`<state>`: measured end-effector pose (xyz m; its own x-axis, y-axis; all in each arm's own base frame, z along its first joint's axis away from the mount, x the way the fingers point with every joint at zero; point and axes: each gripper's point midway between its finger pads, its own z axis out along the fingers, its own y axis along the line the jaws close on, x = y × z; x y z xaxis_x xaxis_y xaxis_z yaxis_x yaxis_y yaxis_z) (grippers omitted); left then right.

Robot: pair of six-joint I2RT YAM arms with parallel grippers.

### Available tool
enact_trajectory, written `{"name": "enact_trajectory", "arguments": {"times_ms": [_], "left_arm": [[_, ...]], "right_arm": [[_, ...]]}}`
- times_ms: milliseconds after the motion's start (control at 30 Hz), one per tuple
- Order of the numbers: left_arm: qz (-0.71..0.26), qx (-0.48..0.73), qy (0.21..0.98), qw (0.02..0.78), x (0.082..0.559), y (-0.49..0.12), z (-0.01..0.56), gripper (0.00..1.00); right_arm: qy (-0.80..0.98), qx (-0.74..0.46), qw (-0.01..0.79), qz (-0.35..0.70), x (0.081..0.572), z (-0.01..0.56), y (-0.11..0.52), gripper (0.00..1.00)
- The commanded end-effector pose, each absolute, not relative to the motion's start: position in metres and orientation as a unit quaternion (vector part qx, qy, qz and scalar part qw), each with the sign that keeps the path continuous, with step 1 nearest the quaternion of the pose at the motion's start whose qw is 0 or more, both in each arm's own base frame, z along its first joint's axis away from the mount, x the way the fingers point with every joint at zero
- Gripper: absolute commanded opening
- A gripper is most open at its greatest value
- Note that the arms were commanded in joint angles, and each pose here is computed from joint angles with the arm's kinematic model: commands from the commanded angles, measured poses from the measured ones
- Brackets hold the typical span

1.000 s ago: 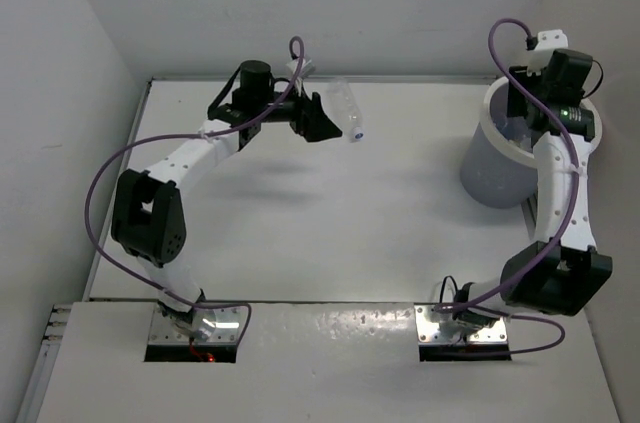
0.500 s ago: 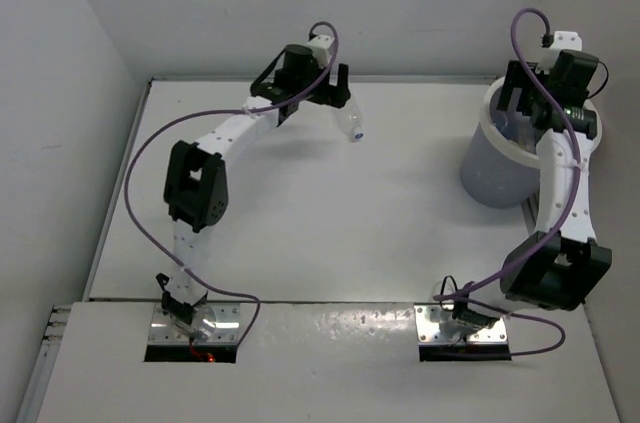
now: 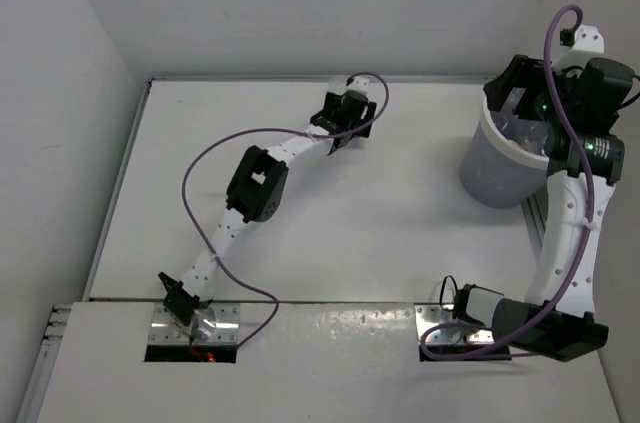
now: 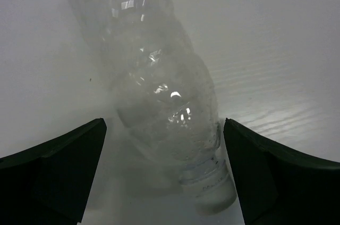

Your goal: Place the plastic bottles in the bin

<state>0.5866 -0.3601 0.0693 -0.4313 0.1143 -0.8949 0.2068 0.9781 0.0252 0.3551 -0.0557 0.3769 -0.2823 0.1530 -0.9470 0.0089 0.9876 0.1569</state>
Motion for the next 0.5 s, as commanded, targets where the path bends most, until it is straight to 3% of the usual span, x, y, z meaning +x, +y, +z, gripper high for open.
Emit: {"name": "enact_trajectory", "arguments": {"times_ms": [0, 133, 200, 300, 333, 433, 467], "left_arm": [[0.030, 0.057, 0.816, 0.575, 0.604, -0.346, 0.079, 1.00], [0.021, 0.047, 0.821, 0.568, 0.606, -0.342, 0.073, 1.00], [0.013, 0.047, 0.828, 0.558, 0.607, -0.338, 0.066, 0.95], [0.009, 0.054, 0.838, 0.543, 0.606, -0.326, 0.064, 0.73], [0.010, 0.054, 0.842, 0.537, 0.607, -0.318, 0.063, 0.59], [-0.012, 0.050, 0.854, 0.518, 0.606, -0.300, 0.072, 0.35], [-0.016, 0.049, 0.854, 0.518, 0.606, -0.295, 0.078, 0.22]], "right_arm": [[0.796, 0.044, 0.596, 0.096, 0.345, 0.388, -0.040, 0.99], [0.801, 0.043, 0.590, 0.098, 0.340, 0.383, -0.038, 0.99], [0.802, 0.039, 0.586, 0.104, 0.338, 0.379, -0.035, 0.99], [0.798, 0.030, 0.589, 0.119, 0.335, 0.383, -0.027, 0.98], [0.797, 0.030, 0.590, 0.121, 0.335, 0.384, -0.027, 0.98], [0.794, 0.020, 0.593, 0.131, 0.333, 0.387, -0.021, 0.96], [0.794, 0.020, 0.593, 0.133, 0.333, 0.387, -0.020, 0.96]]}}
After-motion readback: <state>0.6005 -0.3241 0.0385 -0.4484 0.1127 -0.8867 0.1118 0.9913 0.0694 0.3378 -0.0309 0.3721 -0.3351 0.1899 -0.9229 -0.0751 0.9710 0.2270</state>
